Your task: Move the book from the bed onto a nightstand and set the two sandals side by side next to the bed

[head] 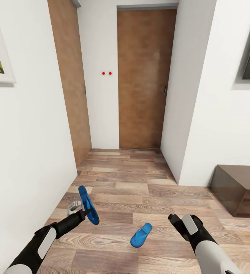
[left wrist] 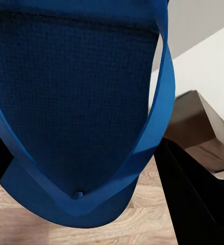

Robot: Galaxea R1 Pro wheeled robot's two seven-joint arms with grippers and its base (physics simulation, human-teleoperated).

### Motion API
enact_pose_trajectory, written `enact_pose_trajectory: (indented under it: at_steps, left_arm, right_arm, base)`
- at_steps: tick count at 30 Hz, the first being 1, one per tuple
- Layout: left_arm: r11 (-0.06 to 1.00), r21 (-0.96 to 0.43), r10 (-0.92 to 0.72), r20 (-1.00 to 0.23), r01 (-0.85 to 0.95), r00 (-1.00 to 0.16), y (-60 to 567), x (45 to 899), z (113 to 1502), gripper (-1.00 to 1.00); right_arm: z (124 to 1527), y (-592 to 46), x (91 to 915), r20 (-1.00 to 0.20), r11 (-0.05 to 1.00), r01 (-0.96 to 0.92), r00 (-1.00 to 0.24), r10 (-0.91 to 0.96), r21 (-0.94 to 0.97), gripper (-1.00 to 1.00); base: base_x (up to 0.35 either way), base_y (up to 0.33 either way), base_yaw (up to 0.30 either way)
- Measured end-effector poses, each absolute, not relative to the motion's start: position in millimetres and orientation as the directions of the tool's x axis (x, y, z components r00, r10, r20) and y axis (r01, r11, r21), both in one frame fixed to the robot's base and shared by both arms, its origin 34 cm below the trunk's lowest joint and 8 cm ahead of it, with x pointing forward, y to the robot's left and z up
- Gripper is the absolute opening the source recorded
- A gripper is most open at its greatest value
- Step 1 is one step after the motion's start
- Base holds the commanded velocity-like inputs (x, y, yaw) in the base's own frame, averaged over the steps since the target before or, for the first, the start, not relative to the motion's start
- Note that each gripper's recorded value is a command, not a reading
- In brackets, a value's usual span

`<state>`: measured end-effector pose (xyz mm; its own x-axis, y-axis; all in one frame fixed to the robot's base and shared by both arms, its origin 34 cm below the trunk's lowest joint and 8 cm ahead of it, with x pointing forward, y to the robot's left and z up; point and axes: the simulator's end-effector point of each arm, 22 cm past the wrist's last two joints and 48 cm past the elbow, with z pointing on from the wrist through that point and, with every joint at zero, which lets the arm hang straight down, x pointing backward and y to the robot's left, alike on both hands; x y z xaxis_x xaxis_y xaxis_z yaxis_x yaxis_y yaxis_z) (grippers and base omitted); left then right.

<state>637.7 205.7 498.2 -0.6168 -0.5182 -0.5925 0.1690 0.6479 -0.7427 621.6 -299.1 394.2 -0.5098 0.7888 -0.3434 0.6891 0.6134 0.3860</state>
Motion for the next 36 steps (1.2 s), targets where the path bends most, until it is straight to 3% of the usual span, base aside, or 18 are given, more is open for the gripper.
enact_pose_trajectory:
  at_steps: [27, 36]
  left_arm:
    - [0.652, -0.744, -0.518, -0.578, 0.146, -0.630, 204.9, 628.6, 450.8, -1.00]
    - [0.658, -0.739, -0.522, -0.586, 0.144, -0.620, 207.2, 629.4, 449.3, -1.00]
  right_arm:
    - [305.8, -240.8, 566.5, -0.192, 0.633, 0.703, -0.607, 0.771, 0.324, 1.00]
    - [304.9, -225.1, 564.8, -0.177, 0.636, 0.697, -0.616, 0.768, 0.333, 1.00]
  base:
    - [0.001, 0.000, 0.000]
    - [0.147, 0.000, 0.000]
